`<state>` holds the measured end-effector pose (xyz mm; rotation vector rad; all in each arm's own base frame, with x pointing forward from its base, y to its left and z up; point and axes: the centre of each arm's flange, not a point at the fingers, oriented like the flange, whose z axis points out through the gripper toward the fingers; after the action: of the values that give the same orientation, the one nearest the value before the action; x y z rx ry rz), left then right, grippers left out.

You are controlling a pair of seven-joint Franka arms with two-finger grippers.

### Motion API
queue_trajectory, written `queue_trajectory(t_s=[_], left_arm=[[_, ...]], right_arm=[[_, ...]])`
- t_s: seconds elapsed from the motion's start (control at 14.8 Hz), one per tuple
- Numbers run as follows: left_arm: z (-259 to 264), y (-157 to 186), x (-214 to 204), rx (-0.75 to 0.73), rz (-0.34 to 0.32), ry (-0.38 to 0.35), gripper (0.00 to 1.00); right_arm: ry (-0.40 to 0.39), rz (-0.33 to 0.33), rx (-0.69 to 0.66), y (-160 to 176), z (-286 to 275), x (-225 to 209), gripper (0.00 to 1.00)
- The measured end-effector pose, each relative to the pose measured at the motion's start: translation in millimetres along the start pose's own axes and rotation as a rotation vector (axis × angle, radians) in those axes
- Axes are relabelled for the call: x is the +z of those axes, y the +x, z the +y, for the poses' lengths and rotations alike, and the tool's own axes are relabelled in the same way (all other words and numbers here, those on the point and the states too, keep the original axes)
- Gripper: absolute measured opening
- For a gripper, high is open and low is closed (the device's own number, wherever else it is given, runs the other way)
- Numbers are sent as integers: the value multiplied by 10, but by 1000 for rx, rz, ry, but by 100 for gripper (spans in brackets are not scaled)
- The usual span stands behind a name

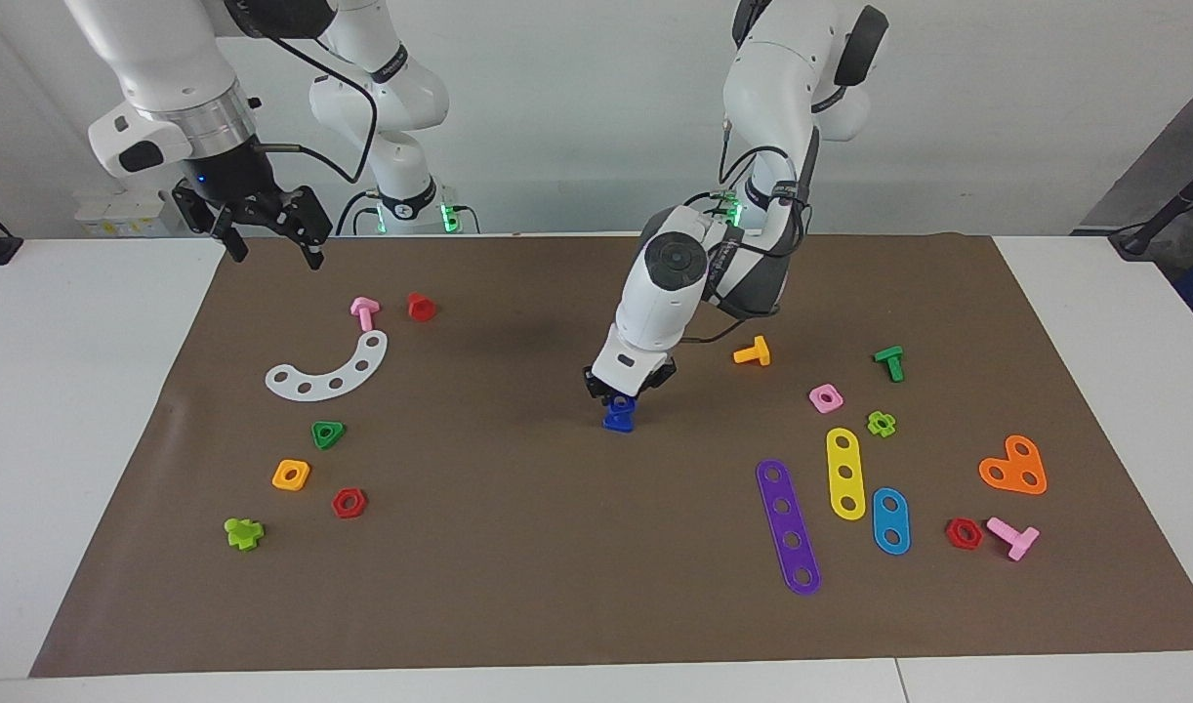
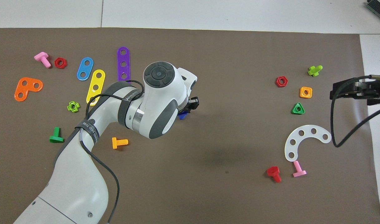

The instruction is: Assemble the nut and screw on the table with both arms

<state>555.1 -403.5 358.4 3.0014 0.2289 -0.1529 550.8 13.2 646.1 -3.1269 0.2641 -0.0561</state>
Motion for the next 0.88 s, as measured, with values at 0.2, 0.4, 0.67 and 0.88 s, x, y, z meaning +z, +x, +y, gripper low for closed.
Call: queue_trajectory(t_s=[0.2,0.4,0.67,0.88], left_arm=[[-15,1,52,-3,-6,6,46],[-24,6,105,-5,-11,10,46],[-34,4,155,-7,-8,8,46],[-19,-46,228,-3,-10,13,46]], right_arm=[[14,-5,0,-3,-12,12,100],[15,-7,0,-3,-13,17,100],[15,-7,0,-3,-13,18,100],[15,-7,0,-3,-13,19,100]])
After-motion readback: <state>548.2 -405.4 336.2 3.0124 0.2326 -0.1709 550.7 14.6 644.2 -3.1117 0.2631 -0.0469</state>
